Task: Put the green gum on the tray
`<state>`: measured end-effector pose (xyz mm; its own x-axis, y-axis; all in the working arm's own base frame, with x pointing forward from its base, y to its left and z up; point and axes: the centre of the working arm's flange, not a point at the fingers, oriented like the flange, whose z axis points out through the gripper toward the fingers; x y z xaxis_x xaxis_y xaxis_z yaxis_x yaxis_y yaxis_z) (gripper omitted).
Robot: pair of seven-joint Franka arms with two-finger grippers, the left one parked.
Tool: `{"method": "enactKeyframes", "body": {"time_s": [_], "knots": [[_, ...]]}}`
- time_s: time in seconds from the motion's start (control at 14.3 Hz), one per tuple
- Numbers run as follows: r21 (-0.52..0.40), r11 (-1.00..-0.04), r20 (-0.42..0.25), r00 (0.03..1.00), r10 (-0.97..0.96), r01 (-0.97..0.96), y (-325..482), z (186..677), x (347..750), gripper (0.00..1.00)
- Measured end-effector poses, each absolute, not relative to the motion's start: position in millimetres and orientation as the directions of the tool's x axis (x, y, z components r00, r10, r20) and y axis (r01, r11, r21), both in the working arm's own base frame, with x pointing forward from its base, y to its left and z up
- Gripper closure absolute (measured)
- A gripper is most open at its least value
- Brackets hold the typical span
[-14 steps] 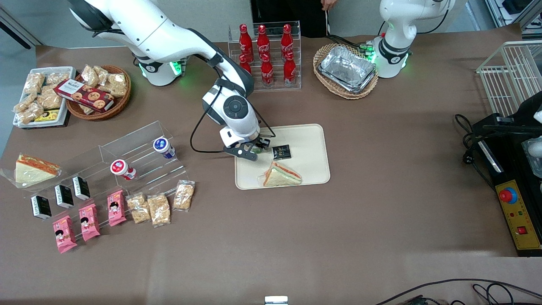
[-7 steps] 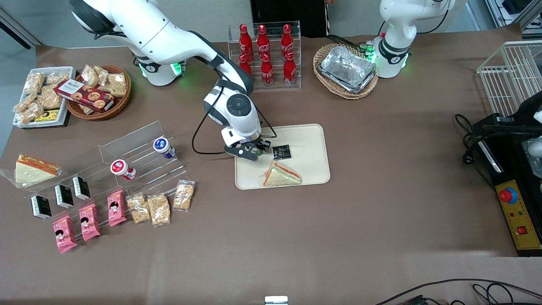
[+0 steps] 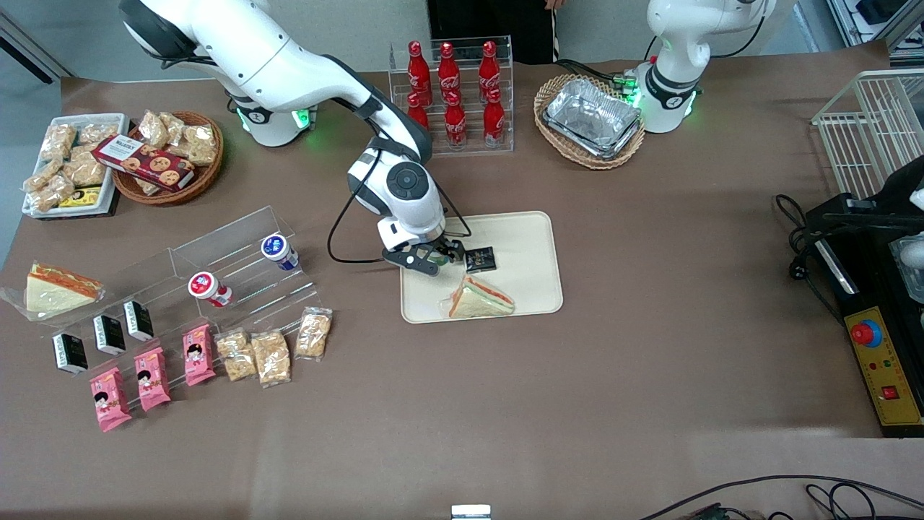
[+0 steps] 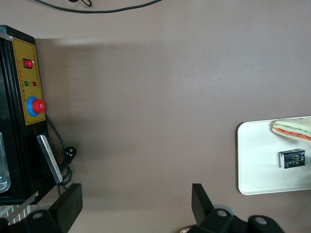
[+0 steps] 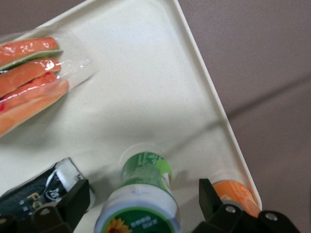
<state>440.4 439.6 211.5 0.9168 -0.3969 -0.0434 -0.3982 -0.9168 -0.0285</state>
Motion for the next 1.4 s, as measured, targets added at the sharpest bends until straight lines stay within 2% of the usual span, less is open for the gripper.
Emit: {"method": "enactKeyframes", "body": {"time_s": [0.28,0.42,0.56,0.77,0.84,1.05,1.26,1.4], "knots": [[-0.035,-0.916,-0.038,0.916,-0.399,-0.401,439,214,443,0.00],[-0.043,-0.914,-0.017,0.915,-0.403,-0.403,435,232,454,0.00],[-0.008,-0.931,0.010,0.931,-0.364,-0.364,421,270,469,0.00],[0.036,-0.946,0.060,0.946,-0.319,-0.322,378,366,491,0.00],[0.030,-0.950,0.051,0.949,-0.310,-0.312,354,402,500,0.00],[-0.009,-0.969,-0.034,0.968,-0.247,-0.248,234,494,537,0.00],[-0.024,-0.978,-0.102,0.974,-0.202,-0.205,92,536,563,0.00],[-0.030,-0.988,-0.151,0.978,-0.146,-0.152,32,551,563,0.00]]}}
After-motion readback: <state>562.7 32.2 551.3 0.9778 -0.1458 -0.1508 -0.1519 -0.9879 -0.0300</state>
